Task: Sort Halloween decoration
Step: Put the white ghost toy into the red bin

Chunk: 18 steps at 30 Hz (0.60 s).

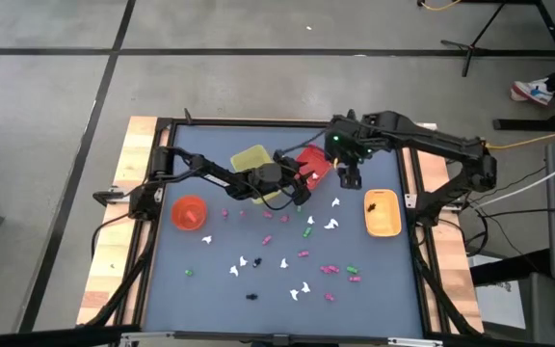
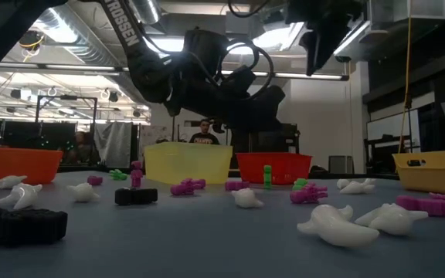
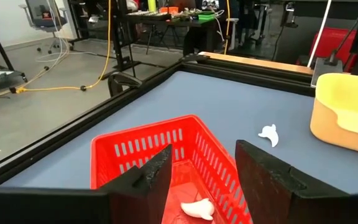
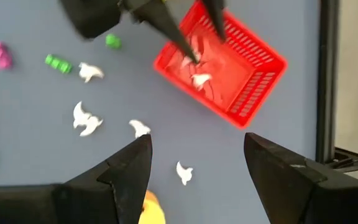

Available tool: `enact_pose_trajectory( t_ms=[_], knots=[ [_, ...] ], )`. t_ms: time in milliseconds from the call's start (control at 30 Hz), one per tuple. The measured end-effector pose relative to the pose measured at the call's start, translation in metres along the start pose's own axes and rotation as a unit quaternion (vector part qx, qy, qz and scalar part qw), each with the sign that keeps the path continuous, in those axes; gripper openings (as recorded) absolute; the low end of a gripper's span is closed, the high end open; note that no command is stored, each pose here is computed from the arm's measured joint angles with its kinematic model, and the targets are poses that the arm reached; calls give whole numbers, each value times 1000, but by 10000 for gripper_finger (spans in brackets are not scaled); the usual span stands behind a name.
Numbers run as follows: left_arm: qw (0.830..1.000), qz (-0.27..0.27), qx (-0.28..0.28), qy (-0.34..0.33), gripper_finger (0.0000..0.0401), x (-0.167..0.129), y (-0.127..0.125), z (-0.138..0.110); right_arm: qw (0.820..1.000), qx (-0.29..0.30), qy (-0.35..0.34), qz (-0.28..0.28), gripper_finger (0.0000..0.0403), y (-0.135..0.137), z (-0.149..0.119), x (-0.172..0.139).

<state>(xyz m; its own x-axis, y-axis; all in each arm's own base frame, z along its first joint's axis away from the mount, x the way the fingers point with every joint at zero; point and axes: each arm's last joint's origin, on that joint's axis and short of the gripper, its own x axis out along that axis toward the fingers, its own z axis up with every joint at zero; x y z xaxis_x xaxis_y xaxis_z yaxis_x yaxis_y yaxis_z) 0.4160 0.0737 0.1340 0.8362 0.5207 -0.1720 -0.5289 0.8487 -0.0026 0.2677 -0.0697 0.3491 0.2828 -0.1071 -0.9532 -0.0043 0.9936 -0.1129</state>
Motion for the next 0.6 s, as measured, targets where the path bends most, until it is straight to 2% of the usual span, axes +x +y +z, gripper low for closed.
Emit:
enact_pose_trajectory(
  t_ms=[300,433,600],
  knots=[
    [1000,-4,1,0,161,-1,-3,0,999,-41,-10,10,253,23,-13,-22],
    [1000,-6,1,0,161,-2,-5,0,997,-53,-53,21,253,33,-27,-31],
    [1000,-12,2,-1,161,-3,-8,0,989,-69,-124,30,253,47,-51,-21]
  ],
)
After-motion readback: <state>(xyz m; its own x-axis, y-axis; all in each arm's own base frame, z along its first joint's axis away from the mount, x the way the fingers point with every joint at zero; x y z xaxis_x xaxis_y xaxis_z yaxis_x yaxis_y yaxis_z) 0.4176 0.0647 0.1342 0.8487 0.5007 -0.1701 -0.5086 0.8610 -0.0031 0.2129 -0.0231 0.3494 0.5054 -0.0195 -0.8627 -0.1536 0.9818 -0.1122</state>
